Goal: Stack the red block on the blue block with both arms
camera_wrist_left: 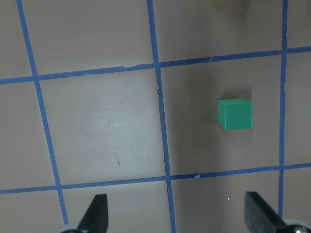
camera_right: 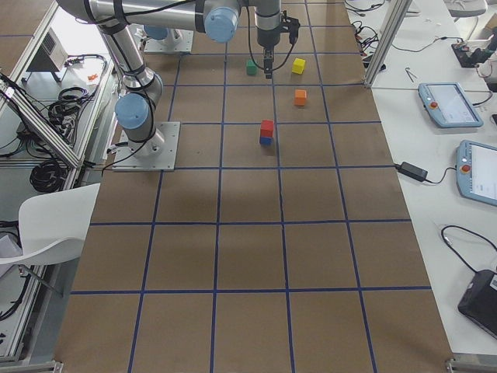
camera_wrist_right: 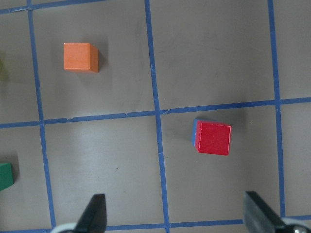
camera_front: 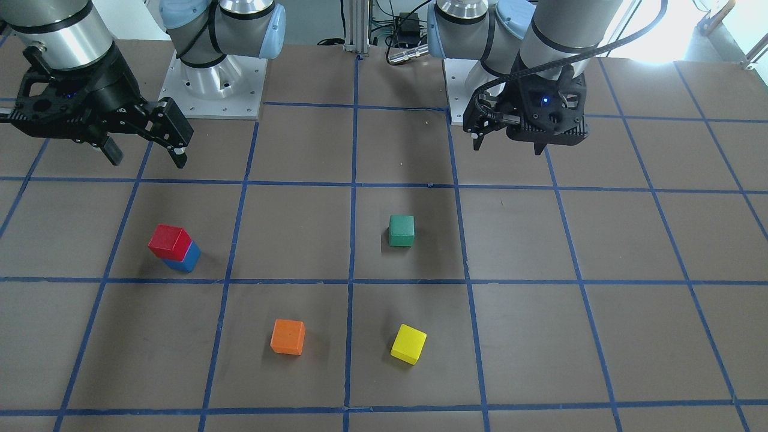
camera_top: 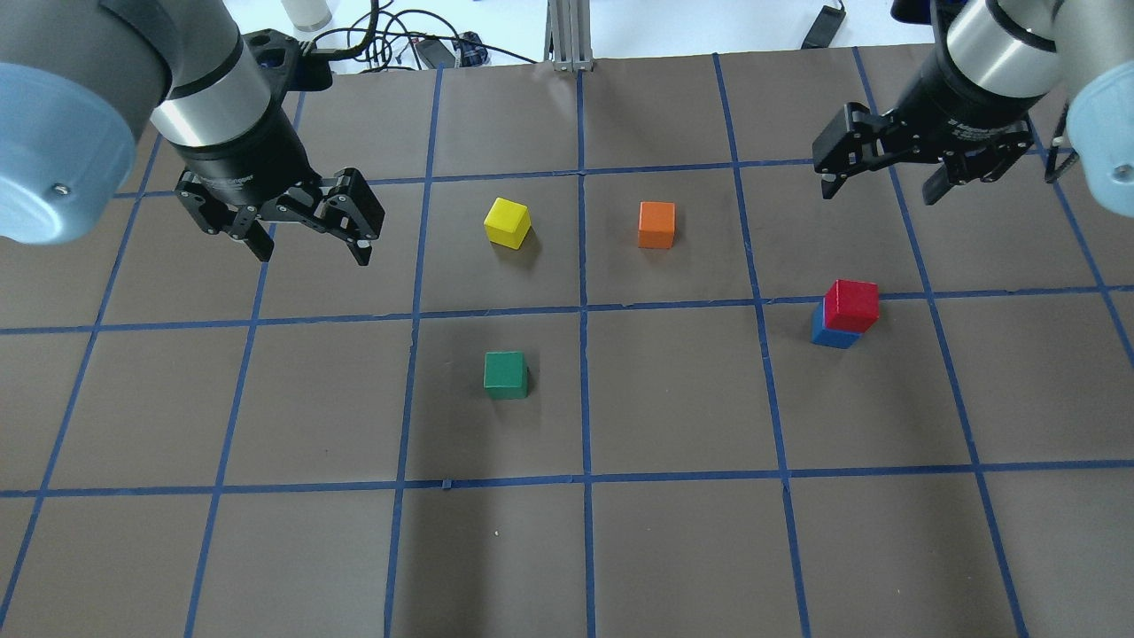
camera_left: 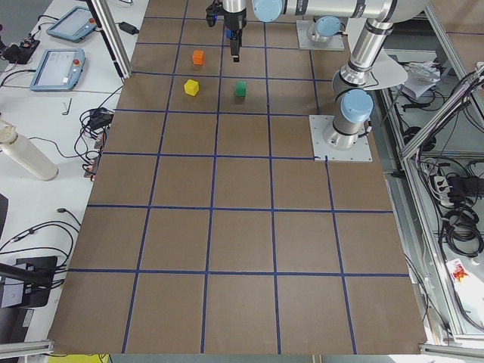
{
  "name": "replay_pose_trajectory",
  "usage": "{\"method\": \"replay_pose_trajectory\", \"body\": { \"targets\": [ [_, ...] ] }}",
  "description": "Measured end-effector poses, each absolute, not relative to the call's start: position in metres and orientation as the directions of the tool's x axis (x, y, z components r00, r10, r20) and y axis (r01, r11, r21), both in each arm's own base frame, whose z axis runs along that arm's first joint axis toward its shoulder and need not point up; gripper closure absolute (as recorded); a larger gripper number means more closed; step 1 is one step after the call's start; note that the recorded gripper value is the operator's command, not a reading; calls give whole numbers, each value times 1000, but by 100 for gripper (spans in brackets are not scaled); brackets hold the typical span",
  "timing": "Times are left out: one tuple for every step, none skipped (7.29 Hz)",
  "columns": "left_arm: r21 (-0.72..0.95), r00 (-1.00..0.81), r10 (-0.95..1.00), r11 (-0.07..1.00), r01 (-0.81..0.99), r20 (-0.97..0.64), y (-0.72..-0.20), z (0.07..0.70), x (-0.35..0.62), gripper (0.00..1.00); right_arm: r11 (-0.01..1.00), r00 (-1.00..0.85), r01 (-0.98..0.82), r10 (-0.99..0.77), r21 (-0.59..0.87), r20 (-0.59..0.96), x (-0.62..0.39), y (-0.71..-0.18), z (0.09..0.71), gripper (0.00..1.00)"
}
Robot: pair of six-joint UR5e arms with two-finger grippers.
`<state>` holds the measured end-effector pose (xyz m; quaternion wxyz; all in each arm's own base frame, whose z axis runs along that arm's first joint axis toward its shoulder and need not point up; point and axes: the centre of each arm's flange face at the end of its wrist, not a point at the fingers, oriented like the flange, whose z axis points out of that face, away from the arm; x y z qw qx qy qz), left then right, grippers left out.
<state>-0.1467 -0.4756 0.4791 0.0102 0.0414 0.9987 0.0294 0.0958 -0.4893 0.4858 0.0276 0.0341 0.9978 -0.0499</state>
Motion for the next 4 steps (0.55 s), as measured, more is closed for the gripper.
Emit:
{"method": "replay_pose_trajectory", "body": {
  "targets": [
    [55, -997, 81, 995, 80, -18, -477, 480, -147, 0, 994, -997, 63, 58, -92, -56, 102, -494, 487, 0],
    [51, -997, 79, 996, 78, -17, -478, 482, -147, 0, 994, -997, 62, 58, -88, -56, 108, -496, 485, 0],
    [40, -997, 78, 996, 77, -16, -479, 483, -148, 0, 995, -997, 58, 53, -84, -57, 118, -498, 481, 0],
    [26, -997, 78, 997, 77, -17, -480, 484, -148, 0, 996, -998, 41, 37, -80, -56, 131, -499, 479, 0]
  ]
}}
